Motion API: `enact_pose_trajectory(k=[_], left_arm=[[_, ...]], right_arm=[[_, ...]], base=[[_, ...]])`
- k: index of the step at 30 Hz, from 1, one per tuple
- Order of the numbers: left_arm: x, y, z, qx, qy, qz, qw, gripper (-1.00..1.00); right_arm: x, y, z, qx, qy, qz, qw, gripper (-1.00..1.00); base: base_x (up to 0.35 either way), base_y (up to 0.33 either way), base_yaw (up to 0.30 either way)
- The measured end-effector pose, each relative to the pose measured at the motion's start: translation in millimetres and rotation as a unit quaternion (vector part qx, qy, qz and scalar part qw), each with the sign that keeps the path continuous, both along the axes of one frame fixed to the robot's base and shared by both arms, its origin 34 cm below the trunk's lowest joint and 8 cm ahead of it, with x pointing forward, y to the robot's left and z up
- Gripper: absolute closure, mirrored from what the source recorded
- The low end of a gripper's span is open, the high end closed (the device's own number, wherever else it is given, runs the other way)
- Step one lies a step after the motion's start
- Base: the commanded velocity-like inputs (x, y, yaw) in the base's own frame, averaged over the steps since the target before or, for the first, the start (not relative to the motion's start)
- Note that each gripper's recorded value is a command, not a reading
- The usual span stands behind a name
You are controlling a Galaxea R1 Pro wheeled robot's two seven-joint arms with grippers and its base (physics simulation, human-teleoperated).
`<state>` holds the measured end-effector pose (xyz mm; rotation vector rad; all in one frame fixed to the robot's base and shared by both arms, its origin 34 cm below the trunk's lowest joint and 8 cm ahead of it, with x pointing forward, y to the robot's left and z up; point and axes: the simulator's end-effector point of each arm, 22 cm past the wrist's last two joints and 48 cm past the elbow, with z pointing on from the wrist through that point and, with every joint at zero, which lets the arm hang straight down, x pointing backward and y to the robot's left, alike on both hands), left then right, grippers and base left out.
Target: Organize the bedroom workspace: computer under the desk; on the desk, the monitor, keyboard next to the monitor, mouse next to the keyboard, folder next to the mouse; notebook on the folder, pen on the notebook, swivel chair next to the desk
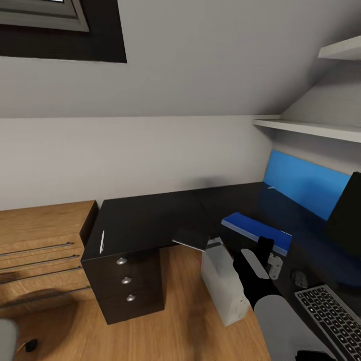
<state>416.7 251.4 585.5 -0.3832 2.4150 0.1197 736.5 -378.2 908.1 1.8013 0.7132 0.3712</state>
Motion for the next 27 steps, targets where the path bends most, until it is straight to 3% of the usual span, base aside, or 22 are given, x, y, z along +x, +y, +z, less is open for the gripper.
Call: enact_pose_trajectory(k=[6,13,27], left_arm=[[-2.5,0.6,-1.8,0.001,0.004,0.000,1.0000,-1.00],[-3.2,0.5,-2.1,0.001,0.005,0.000,1.0000,-1.00],[1.2,2.6,-5.0,0.001,-0.002,0.008,1.0000,-1.00]], right_arm=[[0.4,1.9,-2.2,0.000,0.002,0.002,1.0000,1.00],[0.5,2.3,-2.0,-0.001,0.001,0.002,1.0000,1.00],[0.9,0.7,-8.0,-0.001,0.002,0.002,1.0000,1.00]], base=[[0.022,0.000,-0.110],[0.217,0.000,-0.008],[0.018,0.000,0.000]])
